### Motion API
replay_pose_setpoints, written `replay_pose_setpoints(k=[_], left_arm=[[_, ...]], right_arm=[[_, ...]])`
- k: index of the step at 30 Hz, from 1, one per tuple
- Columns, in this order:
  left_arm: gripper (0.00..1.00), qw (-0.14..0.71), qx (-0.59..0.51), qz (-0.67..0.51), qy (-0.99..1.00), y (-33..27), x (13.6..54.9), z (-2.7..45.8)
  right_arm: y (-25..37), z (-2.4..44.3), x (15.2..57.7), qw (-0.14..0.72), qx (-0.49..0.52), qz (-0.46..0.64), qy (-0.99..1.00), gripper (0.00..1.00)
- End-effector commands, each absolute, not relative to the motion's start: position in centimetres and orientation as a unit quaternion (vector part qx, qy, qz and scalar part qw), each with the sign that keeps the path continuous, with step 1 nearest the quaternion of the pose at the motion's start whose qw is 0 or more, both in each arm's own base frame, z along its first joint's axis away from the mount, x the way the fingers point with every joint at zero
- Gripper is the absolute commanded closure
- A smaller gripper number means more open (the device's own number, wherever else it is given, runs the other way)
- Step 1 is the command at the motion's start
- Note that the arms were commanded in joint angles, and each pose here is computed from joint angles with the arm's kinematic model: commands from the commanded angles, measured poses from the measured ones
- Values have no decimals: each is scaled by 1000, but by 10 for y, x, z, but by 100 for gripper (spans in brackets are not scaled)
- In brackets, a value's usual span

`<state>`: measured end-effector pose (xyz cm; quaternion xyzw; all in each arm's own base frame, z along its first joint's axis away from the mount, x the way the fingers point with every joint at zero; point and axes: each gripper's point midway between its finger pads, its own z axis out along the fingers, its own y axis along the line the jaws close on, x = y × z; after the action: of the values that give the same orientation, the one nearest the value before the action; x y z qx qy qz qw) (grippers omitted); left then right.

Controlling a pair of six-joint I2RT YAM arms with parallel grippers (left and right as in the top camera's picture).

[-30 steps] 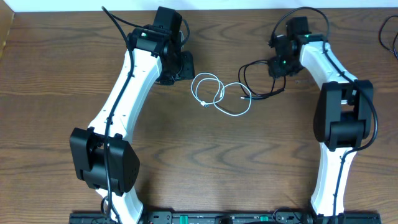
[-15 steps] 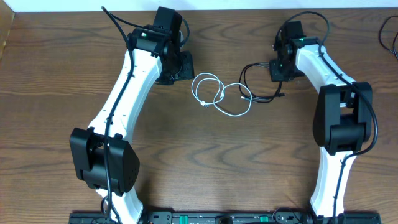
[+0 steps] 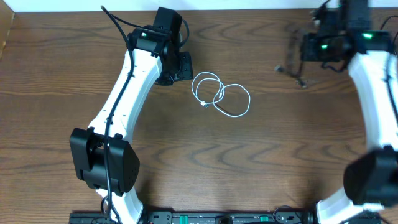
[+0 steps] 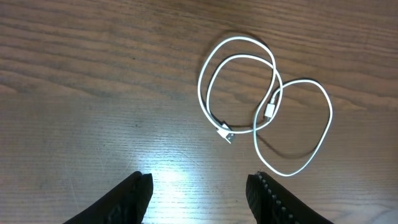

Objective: Untangle cables
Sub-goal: 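Reach the right gripper to the black cable and grasp it, then carry the black cable off to the right edge with the right gripper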

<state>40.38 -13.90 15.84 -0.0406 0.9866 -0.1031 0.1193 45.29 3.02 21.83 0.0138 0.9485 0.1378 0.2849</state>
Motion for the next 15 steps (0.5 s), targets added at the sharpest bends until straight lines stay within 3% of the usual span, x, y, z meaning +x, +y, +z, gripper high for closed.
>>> replay_pose_setpoints(k=[1, 7, 15], left_arm=[[46, 116, -39, -91, 988, -135, 404, 153], [46, 119, -40, -83, 989, -132, 405, 152], [46, 118, -40, -83, 989, -132, 405, 152]], right_arm=[[23, 239, 438, 292, 42, 156, 943, 99], [-44, 272, 407, 316, 158, 110, 929, 99], [-145, 273, 358, 300, 315, 28, 900, 99]])
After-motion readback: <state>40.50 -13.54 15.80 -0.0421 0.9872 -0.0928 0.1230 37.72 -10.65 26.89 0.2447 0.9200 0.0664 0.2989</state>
